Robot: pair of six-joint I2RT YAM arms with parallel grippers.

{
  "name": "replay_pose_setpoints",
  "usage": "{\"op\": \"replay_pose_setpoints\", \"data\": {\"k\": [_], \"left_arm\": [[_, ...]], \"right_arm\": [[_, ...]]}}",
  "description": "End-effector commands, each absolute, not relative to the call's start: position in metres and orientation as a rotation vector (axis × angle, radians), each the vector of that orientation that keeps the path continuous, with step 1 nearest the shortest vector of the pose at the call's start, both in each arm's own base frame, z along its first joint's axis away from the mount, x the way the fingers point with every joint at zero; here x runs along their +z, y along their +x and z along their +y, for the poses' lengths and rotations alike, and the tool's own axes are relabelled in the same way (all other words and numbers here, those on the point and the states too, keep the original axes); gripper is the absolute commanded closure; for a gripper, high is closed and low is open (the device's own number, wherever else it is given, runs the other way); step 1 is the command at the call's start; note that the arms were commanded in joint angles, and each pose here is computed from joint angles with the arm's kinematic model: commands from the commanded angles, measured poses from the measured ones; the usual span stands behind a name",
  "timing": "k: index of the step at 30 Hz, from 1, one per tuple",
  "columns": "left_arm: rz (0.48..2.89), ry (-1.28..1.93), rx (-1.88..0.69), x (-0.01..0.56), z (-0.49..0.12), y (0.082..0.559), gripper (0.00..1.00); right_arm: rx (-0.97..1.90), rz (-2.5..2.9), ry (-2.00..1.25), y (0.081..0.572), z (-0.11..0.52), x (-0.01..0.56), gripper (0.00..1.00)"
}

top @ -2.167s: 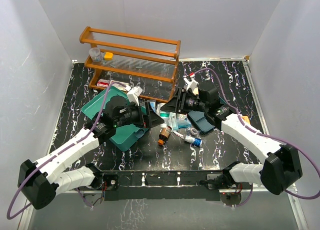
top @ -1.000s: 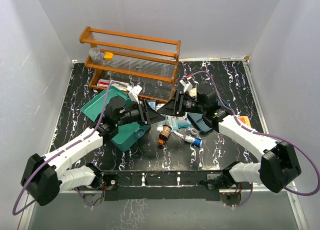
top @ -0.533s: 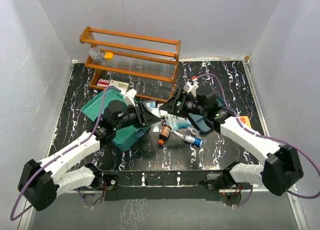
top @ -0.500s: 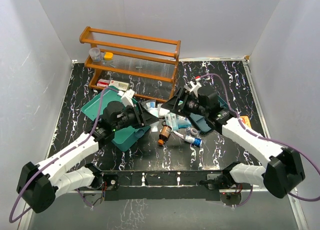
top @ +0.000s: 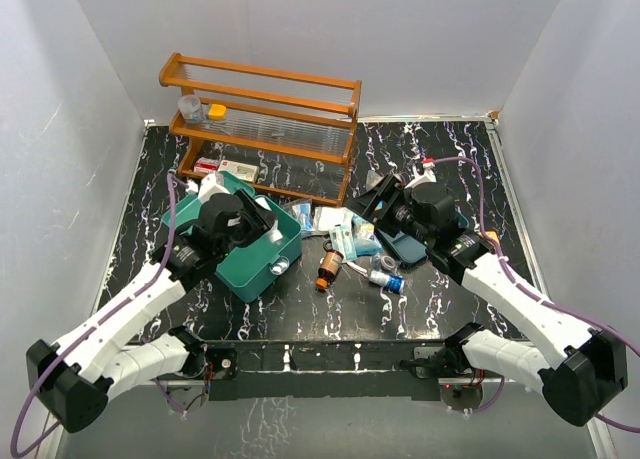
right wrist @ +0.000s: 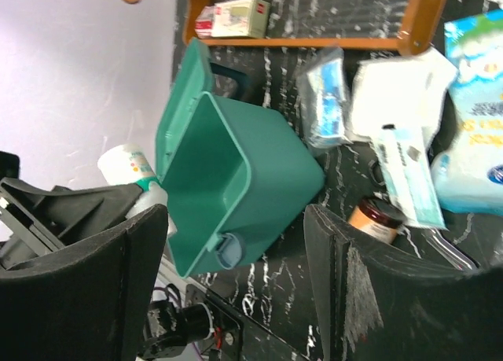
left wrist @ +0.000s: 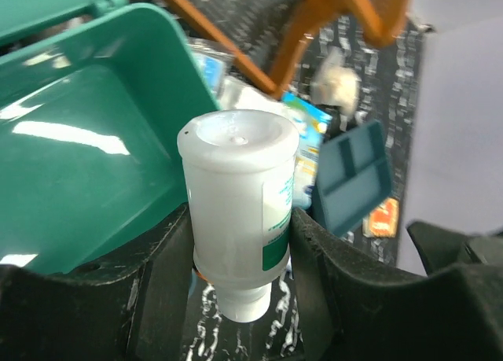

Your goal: Organize the medicine kit

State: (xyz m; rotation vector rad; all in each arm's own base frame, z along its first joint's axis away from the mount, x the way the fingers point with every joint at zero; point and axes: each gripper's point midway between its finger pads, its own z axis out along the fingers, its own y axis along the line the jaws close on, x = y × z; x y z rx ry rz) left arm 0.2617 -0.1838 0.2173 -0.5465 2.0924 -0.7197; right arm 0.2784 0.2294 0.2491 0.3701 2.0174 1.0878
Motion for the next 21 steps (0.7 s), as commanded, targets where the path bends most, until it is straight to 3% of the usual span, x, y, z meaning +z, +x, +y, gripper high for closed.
{"op": "replay_pose_setpoints", "data": {"k": [1, 6, 21], "left_arm": [[2.131, -0.652, -0.503, 0.197, -0.161, 0.272, 0.65], [2.196, -0.666, -0.389, 0.171, -0.157, 0.279, 0.66], [2.235, -0.752, -0.372, 0.131, -0.163, 0.313, 0.67]], "right_arm": [[1.039, 2.021, 0.422, 0.281, 0.221, 0.242, 0.33], [1.022, 2.030, 0.418, 0.282, 0.220, 0.240, 0.33], [0.986, 2.054, 0.420, 0.285, 0.219, 0.234, 0.33]]}}
